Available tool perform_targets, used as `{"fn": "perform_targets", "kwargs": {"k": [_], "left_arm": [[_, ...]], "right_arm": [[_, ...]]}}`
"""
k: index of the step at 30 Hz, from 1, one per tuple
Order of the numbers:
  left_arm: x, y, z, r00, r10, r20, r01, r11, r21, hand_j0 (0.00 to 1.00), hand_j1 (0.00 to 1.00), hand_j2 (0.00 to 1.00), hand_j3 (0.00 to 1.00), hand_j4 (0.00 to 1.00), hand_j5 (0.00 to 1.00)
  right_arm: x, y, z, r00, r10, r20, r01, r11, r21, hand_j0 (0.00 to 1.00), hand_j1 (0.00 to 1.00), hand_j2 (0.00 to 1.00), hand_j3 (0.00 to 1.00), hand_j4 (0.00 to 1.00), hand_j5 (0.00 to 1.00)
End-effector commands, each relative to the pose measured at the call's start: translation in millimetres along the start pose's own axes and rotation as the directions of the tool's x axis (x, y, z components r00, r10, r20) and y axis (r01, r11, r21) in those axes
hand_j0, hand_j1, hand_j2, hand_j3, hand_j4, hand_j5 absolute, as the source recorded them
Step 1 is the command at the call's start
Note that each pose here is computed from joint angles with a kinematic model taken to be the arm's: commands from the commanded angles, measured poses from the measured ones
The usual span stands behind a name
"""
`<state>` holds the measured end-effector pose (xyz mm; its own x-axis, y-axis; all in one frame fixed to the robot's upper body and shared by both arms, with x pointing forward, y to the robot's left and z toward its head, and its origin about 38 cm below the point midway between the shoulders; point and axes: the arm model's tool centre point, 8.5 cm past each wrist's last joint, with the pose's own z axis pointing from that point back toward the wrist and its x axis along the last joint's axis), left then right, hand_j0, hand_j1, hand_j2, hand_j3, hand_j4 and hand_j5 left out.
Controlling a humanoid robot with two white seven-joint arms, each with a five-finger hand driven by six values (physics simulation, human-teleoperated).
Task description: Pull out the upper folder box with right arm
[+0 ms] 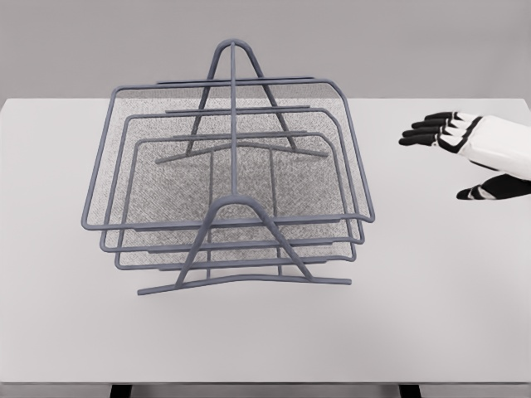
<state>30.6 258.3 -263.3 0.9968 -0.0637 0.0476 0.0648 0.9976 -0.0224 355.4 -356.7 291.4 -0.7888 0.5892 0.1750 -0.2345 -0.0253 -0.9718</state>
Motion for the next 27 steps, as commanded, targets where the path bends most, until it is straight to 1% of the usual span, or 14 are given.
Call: {"fn": "perform_targets", "kwargs": {"k": [1, 4, 5, 6, 7, 8, 11, 13, 14, 15, 16, 17, 18, 27], "left_arm": [[0.1, 0.0, 0.0, 1.0, 0.001, 0.0, -0.001, 1.0, 0.0, 1.0, 1.0, 1.0, 1.0, 1.0, 1.0], [-0.4, 0.1, 0.0, 1.0, 0.0, -0.001, 0.0, 1.0, 0.0, 1.0, 1.0, 1.0, 1.0, 1.0, 1.0], [0.1, 0.0, 0.0, 1.0, 0.0, 0.0, 0.0, 1.0, 0.0, 1.0, 1.0, 1.0, 1.0, 1.0, 1.0], [0.1, 0.0, 0.0, 1.0, 0.001, 0.0, -0.001, 1.0, 0.0, 1.0, 1.0, 1.0, 1.0, 1.0, 1.0], [-0.4, 0.1, 0.0, 1.0, 0.0, -0.001, 0.0, 1.0, 0.0, 1.0, 1.0, 1.0, 1.0, 1.0, 1.0], [-0.4, 0.1, 0.0, 1.0, 0.0, -0.001, 0.0, 1.0, 0.0, 1.0, 1.0, 1.0, 1.0, 1.0, 1.0], [0.1, 0.0, 0.0, 1.0, 0.0, 0.0, 0.0, 1.0, 0.0, 1.0, 1.0, 1.0, 1.0, 1.0, 1.0], [0.1, 0.0, 0.0, 1.0, 0.0, 0.0, 0.0, 1.0, 0.0, 1.0, 1.0, 1.0, 1.0, 1.0, 1.0], [0.1, 0.0, 0.0, 1.0, 0.0, 0.0, 0.0, 1.0, 0.0, 1.0, 1.0, 1.0, 1.0, 1.0, 1.0], [0.1, 0.0, 0.0, 1.0, 0.0, 0.0, 0.0, 1.0, 0.0, 1.0, 1.0, 1.0, 1.0, 1.0, 1.0], [0.1, 0.0, 0.0, 1.0, 0.0, 0.0, 0.0, 1.0, 0.0, 1.0, 1.0, 1.0, 1.0, 1.0, 1.0], [0.1, 0.0, 0.0, 1.0, 0.001, 0.0, -0.001, 1.0, 0.0, 1.0, 1.0, 1.0, 1.0, 1.0, 1.0], [0.1, 0.0, 0.0, 1.0, -0.002, 0.0, 0.002, 1.0, 0.0, 1.0, 1.0, 1.0, 1.0, 1.0, 1.0], [-0.4, 0.0, 0.0, 1.0, 0.001, -0.001, -0.001, 1.0, 0.0, 1.0, 1.0, 1.0, 1.0, 1.0, 1.0]], "right_arm": [[-0.7, 2.2, -1.3, 1.0, 0.015, -0.011, -0.015, 1.0, 0.015, 1.0, 1.0, 1.0, 1.0, 1.0, 1.0], [2.4, -0.8, -17.7, 0.999, 0.054, 0.0, -0.054, 0.998, -0.033, 1.0, 1.0, 1.0, 1.0, 1.0, 1.0], [0.4, 5.6, -39.5, 0.982, 0.18, -0.058, -0.18, 0.984, -0.002, 1.0, 1.0, 1.0, 1.0, 1.0, 1.0], [-2.9, -2.5, -47.8, 0.975, 0.21, -0.072, -0.212, 0.977, -0.015, 1.0, 1.0, 1.0, 1.0, 1.0, 1.0], [-19.9, -15.5, -43.1, 0.973, 0.203, -0.113, -0.207, 0.978, -0.03, 1.0, 1.0, 1.0, 1.0, 1.0, 1.0], [-39.6, -13.6, -40.6, 0.975, 0.166, -0.151, -0.17, 0.985, -0.018, 1.0, 1.0, 1.0, 1.0, 1.0, 1.0], [-70.5, 5.0, -61.4, 0.989, 0.044, -0.138, -0.036, 0.998, 0.059, 1.0, 1.0, 1.0, 1.0, 1.0, 1.0], [-64.6, 24.2, -74.0, 0.994, 0.025, -0.103, -0.013, 0.994, 0.111, 1.0, 1.0, 1.0, 1.0, 1.0, 1.0], [-62.8, 25.8, -76.5, 0.995, 0.024, -0.095, -0.013, 0.993, 0.116, 1.0, 1.0, 1.0, 1.0, 1.0, 1.0], [-57.2, 23.0, -77.9, 0.996, 0.038, -0.079, -0.028, 0.993, 0.114, 1.0, 1.0, 1.0, 1.0, 1.0, 1.0], [-39.4, 9.2, -78.3, 0.999, 0.05, -0.021, -0.048, 0.995, 0.082, 1.0, 1.0, 1.0, 1.0, 1.0, 1.0], [-34.1, -7.0, -59.5, 0.999, 0.051, -0.008, -0.05, 0.996, 0.072, 1.0, 1.0, 1.0, 1.0, 1.0, 1.0], [-26.4, -11.3, -60.2, 0.998, 0.06, 0.015, -0.061, 0.996, 0.066, 1.0, 1.0, 1.0, 1.0, 1.0, 1.0], [-19.1, 9.6, -81.4, 0.998, 0.027, 0.063, -0.034, 0.994, 0.108, 1.0, 1.0, 1.0, 1.0, 1.0, 1.0]]}}
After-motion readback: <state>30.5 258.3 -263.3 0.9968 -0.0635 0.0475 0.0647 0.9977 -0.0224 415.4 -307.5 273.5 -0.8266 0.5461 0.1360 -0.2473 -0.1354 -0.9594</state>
